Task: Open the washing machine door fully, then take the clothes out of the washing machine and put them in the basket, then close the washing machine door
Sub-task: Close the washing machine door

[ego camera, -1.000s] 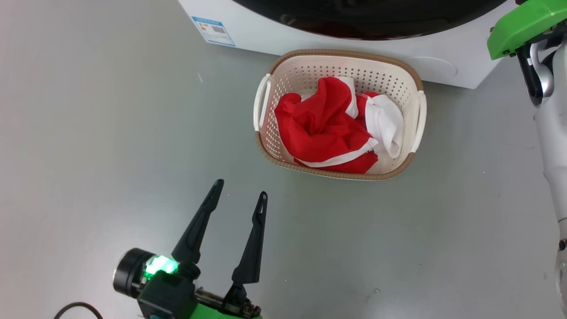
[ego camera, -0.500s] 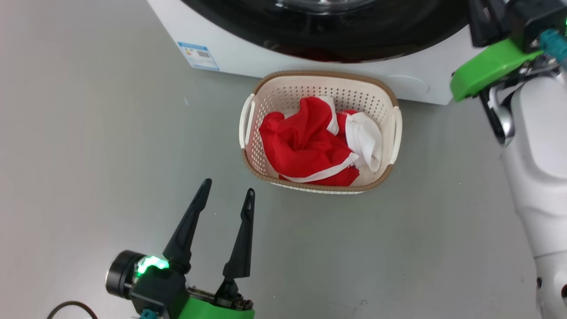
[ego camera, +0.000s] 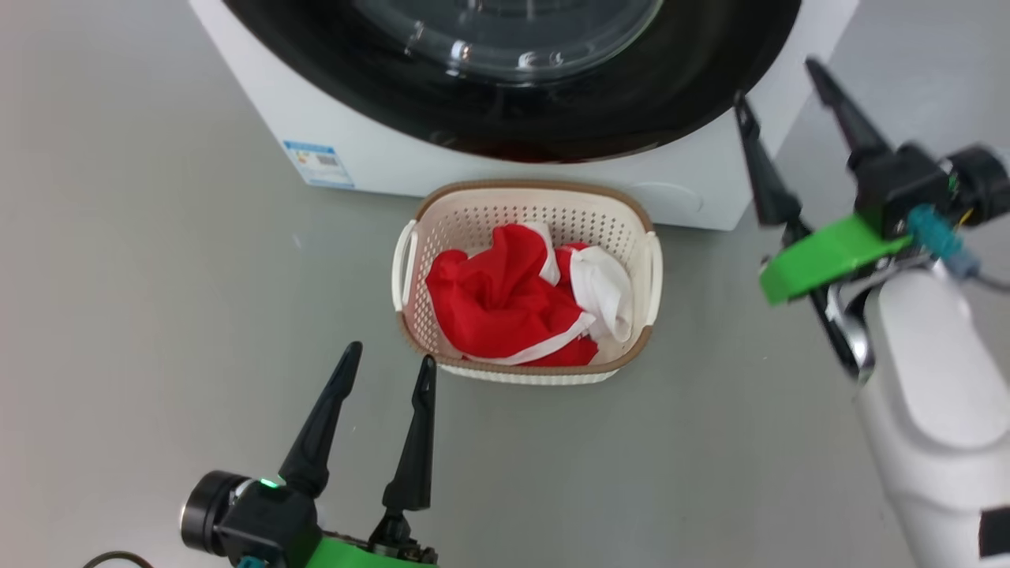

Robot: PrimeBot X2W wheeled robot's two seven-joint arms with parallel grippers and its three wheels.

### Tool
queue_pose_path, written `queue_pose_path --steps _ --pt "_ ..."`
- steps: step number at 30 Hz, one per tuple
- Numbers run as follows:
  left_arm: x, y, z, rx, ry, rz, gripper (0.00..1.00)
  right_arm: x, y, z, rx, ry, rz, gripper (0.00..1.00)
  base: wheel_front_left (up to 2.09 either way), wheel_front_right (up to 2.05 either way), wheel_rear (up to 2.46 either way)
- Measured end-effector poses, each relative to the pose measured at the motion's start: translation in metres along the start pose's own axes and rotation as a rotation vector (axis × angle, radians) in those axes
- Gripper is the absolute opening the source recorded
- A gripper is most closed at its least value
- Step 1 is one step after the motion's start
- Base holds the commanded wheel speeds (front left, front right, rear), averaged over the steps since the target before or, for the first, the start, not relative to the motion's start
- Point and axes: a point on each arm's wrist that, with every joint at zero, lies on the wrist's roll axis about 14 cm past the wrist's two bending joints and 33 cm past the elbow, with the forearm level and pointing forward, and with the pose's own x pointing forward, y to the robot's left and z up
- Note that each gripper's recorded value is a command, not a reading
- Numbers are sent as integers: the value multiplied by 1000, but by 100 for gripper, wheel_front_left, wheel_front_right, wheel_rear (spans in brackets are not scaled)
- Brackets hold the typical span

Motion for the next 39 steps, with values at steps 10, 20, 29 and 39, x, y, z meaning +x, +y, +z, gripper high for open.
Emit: queue_pose_path --steps 10,20,29,39 --pt "-9 -11 10 -24 -24 -31 100 -53 -7 2 17 17 -69 100 0 0 0" --pt "-14 -21 20 -41 -50 -60 100 -104 -24 9 12 20 -163 100 0 0 0" --pt "-24 -23 23 -35 -52 -66 100 -155 -31 9 15 49 -237 100 0 0 0" --pt "-40 -18 31 -21 -72 -43 100 -201 -42 28 55 14 -326 100 0 0 0"
